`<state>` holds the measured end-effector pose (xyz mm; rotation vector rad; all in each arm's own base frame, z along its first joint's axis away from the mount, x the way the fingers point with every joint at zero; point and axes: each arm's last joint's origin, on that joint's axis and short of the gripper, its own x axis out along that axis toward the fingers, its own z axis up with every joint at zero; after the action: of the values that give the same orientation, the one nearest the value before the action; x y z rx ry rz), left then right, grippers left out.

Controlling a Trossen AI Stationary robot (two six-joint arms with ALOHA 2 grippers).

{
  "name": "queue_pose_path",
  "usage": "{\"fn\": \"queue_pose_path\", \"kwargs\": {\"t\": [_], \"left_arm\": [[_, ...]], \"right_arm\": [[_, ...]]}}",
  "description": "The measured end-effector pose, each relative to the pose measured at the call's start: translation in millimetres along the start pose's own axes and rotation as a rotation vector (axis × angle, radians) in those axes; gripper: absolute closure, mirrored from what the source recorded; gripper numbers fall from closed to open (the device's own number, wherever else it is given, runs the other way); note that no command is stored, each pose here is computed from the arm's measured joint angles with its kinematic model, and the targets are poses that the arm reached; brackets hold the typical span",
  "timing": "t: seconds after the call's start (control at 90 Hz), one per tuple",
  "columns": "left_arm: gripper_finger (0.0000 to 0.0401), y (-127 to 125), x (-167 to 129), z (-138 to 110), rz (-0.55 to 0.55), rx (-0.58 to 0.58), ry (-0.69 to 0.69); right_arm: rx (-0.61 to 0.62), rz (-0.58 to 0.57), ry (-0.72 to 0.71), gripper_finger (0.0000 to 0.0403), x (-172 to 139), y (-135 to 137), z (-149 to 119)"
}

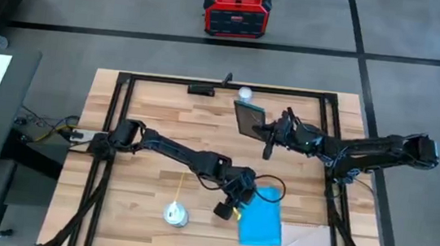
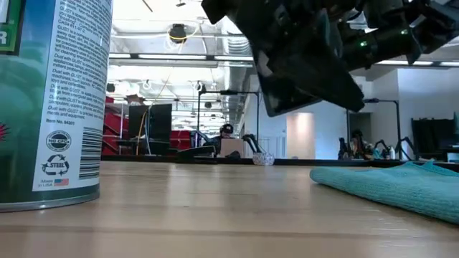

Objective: Apply microfiber cloth
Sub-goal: Wipe the front of the black tablet using blue microfiber cloth

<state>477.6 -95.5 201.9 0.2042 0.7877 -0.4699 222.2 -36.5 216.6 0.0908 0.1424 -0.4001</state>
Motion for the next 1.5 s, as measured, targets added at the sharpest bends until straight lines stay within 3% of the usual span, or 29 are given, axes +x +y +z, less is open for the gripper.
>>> {"fn": "queue_pose_path", "kwargs": {"t": [0.156, 0.5, 0.756, 0.967, 1.067, 1.211, 1.356, 1.5], "left_arm": [[0.0248, -3.5, 10.5, 0.9, 0.008, 0.01, -0.033], [0.0246, -1.7, 60.9, -28.6, -0.014, -0.03, 0.078], [0.0246, 0.0, 68.0, -28.3, -0.012, -0.012, 0.087], [0.0248, 2.3, 72.2, -32.0, 0.066, 0.068, 0.114], [0.0277, 4.4, 79.5, -37.5, 0.099, 0.079, 0.133], [0.0383, 8.0, 93.5, -51.3, 0.14, 0.07, 0.181], [0.0397, 10.3, 93.8, -53.8, 0.174, 0.069, 0.204], [0.0399, 11.7, 70.9, -43.2, 0.29, 0.112, 0.263]], "right_arm": [[-0.005, 0.005, -0.009, 0.0394, 0.7, 1.7, 4.2], [-0.018, 0.002, 0.029, 0.0394, 1.0, 1.6, 1.8], [-0.044, -0.026, 0.028, 0.0394, 1.0, 0.8, 1.7], [-0.049, -0.044, 0.028, 0.0394, 0.5, 2.0, 1.4], [-0.066, -0.059, 0.026, 0.0394, -0.4, 4.7, 1.2], [-0.073, -0.06, 0.029, 0.0394, -1.6, 8.2, 0.3], [-0.072, -0.068, 0.024, 0.0394, -2.6, 8.8, 1.2], [-0.071, -0.074, -0.002, 0.0394, -8.7, 8.1, 7.3]]}}
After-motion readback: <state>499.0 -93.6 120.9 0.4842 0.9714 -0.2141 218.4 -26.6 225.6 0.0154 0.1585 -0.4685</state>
